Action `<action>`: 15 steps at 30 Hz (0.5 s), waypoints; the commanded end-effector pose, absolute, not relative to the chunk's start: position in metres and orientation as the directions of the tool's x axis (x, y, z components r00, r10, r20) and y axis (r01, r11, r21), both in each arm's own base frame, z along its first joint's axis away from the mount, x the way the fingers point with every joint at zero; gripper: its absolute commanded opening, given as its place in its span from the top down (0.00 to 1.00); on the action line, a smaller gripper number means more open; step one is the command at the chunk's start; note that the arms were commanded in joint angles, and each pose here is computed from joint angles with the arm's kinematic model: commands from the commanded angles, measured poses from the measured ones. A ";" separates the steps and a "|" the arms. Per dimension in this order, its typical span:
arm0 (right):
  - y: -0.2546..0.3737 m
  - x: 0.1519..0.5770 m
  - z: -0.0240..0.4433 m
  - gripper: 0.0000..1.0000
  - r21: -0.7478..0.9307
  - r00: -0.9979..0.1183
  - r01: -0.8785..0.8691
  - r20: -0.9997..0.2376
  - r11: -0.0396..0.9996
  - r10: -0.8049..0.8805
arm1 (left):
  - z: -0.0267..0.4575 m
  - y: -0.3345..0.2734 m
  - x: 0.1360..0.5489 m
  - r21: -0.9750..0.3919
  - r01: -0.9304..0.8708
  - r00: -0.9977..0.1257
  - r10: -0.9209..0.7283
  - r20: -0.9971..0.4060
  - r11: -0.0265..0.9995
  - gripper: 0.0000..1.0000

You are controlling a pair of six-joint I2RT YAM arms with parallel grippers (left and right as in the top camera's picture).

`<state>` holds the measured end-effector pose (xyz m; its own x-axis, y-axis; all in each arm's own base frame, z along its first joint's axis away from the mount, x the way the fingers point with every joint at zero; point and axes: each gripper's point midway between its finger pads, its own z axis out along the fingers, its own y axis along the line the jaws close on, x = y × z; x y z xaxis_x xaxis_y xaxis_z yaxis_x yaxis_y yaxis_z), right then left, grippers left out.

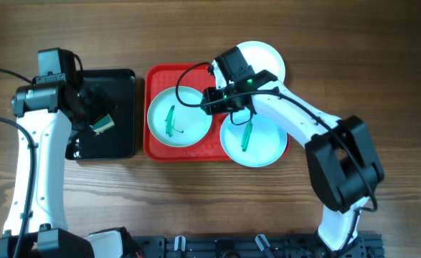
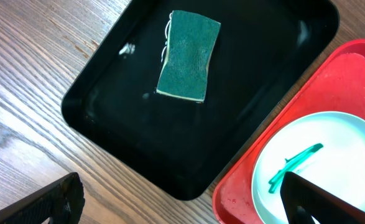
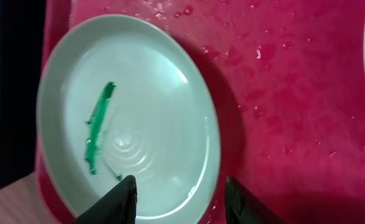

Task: Clean dirty plates on tray and stack at the side

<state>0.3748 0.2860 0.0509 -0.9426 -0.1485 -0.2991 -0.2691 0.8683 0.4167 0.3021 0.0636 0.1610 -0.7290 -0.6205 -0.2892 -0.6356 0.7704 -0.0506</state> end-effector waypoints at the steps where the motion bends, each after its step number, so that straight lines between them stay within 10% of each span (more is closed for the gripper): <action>1: 0.282 0.388 0.042 0.64 0.347 -0.934 -0.251 -0.330 0.904 -0.133 | 0.166 0.070 0.305 -0.051 -0.656 -0.706 -0.636 -0.311 0.753 0.02; 15: 0.286 0.381 -0.003 0.82 0.211 -0.934 -0.237 -0.318 0.948 -0.163 | 0.135 0.071 0.314 -0.006 -0.660 -0.728 -0.641 -0.242 0.752 0.04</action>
